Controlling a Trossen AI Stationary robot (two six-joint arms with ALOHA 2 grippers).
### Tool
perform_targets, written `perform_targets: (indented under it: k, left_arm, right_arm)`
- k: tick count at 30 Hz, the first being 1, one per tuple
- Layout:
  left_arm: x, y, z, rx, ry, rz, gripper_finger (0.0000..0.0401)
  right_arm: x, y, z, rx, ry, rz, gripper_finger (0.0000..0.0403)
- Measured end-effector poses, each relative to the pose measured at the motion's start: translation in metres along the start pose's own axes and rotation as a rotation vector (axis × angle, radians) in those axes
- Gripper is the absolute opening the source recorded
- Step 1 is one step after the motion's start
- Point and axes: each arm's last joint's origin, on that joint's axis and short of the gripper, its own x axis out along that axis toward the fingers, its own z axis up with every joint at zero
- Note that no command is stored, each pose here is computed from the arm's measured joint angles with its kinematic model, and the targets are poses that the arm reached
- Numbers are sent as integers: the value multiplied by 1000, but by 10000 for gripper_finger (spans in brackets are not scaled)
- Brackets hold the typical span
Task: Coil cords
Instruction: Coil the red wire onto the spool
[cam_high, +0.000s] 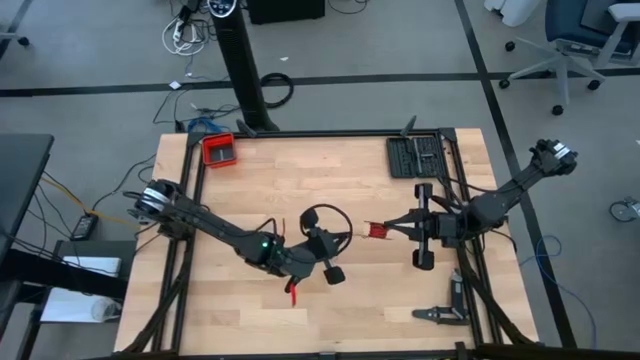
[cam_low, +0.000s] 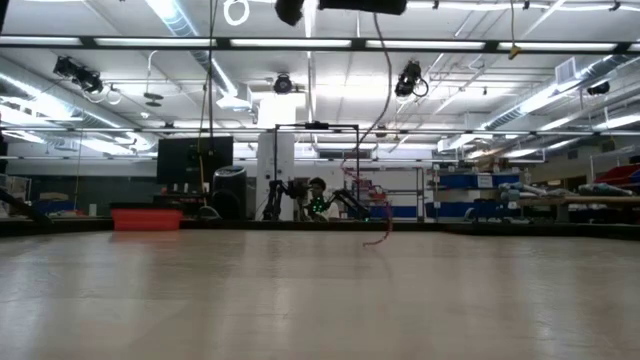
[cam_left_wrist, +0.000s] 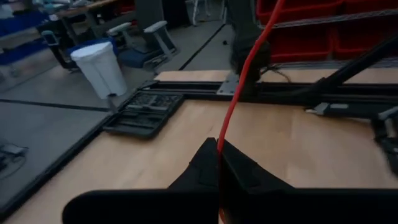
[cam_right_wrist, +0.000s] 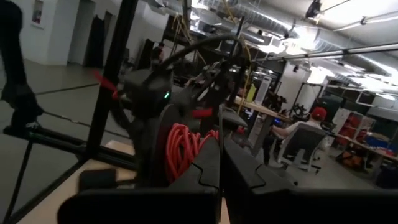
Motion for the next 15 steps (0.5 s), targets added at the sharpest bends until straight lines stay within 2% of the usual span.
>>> perform_targets:
  k: [8,15]
  left_arm:
    - [-25,17,21,-26,20,3,0]
    - [-32,17,29,-31,9,-3,0]
  right_arm:
    - [-4,1,-4,-2,67,-11,1]
    - [-5,4,-12,-56,140,20,1]
